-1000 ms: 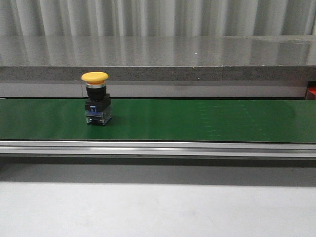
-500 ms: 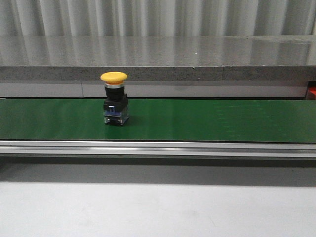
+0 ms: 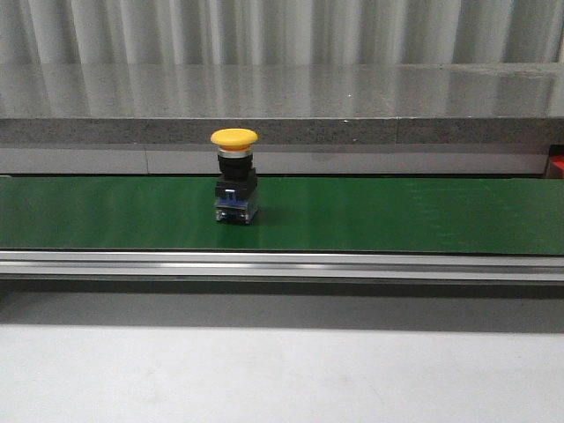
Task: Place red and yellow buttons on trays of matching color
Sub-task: 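Carry the red button into the red tray and open the right gripper, then reach the right gripper to the yellow button on the belt and grasp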
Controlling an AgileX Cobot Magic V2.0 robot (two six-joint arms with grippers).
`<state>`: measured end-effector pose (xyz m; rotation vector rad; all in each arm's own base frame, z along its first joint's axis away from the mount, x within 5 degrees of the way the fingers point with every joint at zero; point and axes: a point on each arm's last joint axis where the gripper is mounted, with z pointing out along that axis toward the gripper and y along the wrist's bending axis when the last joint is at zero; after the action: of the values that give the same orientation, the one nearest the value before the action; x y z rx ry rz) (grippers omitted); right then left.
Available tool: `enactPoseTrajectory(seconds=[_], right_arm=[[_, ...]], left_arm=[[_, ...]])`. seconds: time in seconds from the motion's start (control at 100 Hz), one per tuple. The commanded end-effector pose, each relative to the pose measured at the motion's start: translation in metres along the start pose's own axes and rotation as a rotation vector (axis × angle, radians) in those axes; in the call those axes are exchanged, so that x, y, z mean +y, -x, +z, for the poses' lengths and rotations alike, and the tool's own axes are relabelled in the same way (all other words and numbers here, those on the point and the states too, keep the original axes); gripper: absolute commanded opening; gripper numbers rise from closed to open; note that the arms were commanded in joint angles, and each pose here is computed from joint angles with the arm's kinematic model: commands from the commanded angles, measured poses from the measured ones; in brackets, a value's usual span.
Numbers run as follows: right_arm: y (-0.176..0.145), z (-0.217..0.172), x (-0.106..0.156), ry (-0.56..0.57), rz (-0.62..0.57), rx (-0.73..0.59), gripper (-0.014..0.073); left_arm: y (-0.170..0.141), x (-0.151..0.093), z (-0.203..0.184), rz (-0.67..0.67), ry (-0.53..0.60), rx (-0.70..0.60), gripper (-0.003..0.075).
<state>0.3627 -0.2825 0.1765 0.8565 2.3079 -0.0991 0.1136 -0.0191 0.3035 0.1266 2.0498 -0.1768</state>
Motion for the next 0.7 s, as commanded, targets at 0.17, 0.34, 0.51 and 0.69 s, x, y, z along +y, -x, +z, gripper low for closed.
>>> enactPoseTrajectory(seconds=[0.17,0.34,0.51,0.69], right_arm=[[0.035,-0.033,0.004,0.004,0.005,-0.154,0.0393],[0.053,-0.049,0.009,0.032,-0.011,-0.162,0.0531],[0.072,-0.075,0.018,0.065,-0.034,-0.167,0.0531],[0.084,-0.119,0.03,0.094,-0.064,-0.201,0.0531]], left_arm=[[0.015,-0.001,-0.005,-0.015,-0.005,-0.1,-0.002],[0.015,-0.001,-0.005,-0.015,-0.005,-0.1,-0.002],[0.015,-0.001,-0.005,-0.015,-0.005,-0.1,-0.002],[0.015,-0.001,-0.005,-0.015,-0.005,-0.1,-0.002]])
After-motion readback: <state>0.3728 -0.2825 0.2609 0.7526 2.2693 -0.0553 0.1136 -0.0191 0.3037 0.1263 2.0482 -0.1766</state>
